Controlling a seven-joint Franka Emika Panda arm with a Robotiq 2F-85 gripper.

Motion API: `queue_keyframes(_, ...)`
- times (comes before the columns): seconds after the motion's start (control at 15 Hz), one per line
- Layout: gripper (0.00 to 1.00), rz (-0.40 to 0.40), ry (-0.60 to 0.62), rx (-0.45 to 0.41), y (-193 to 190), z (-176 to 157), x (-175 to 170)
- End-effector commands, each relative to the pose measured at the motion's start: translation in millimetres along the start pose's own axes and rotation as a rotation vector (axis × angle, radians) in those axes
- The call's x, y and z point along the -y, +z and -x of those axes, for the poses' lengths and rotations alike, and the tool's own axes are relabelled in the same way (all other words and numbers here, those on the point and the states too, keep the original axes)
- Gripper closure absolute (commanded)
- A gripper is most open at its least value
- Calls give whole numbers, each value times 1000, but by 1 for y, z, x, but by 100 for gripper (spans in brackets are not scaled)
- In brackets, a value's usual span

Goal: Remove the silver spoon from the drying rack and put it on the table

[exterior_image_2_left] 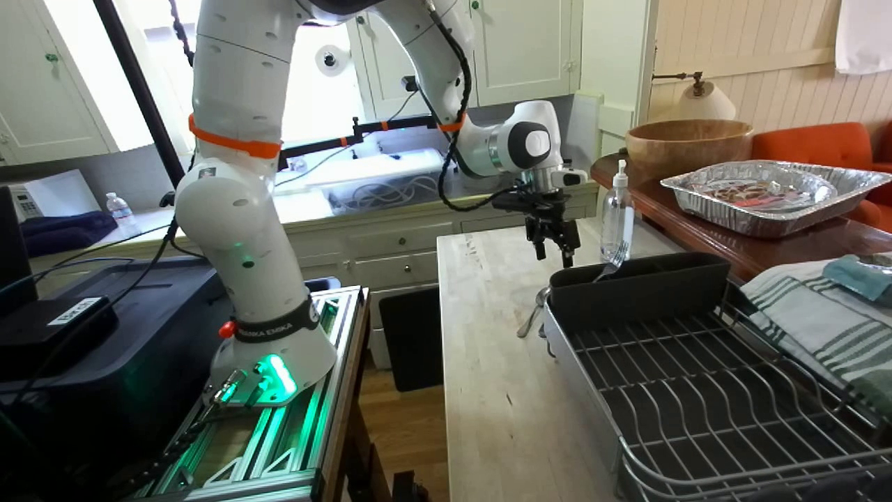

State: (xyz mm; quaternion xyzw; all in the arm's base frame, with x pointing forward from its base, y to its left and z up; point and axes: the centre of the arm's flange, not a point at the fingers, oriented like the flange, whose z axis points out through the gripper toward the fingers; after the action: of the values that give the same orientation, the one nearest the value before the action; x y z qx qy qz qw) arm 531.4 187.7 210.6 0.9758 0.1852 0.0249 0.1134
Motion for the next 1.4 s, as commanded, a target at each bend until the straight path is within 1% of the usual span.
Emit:
queue_keyframes(0.0,0,-19,122,-6,-39,8,-9)
queue_keyframes(0.4,0,-34,303,-39,-99,18,-38)
queue_keyframes(0.73,0,-103,415,13,-138,39,-69)
queue_keyframes(1.07,0,-146,487,46,-174,66,-103)
queue_keyframes(1.33,0,-173,523,33,-193,86,-124)
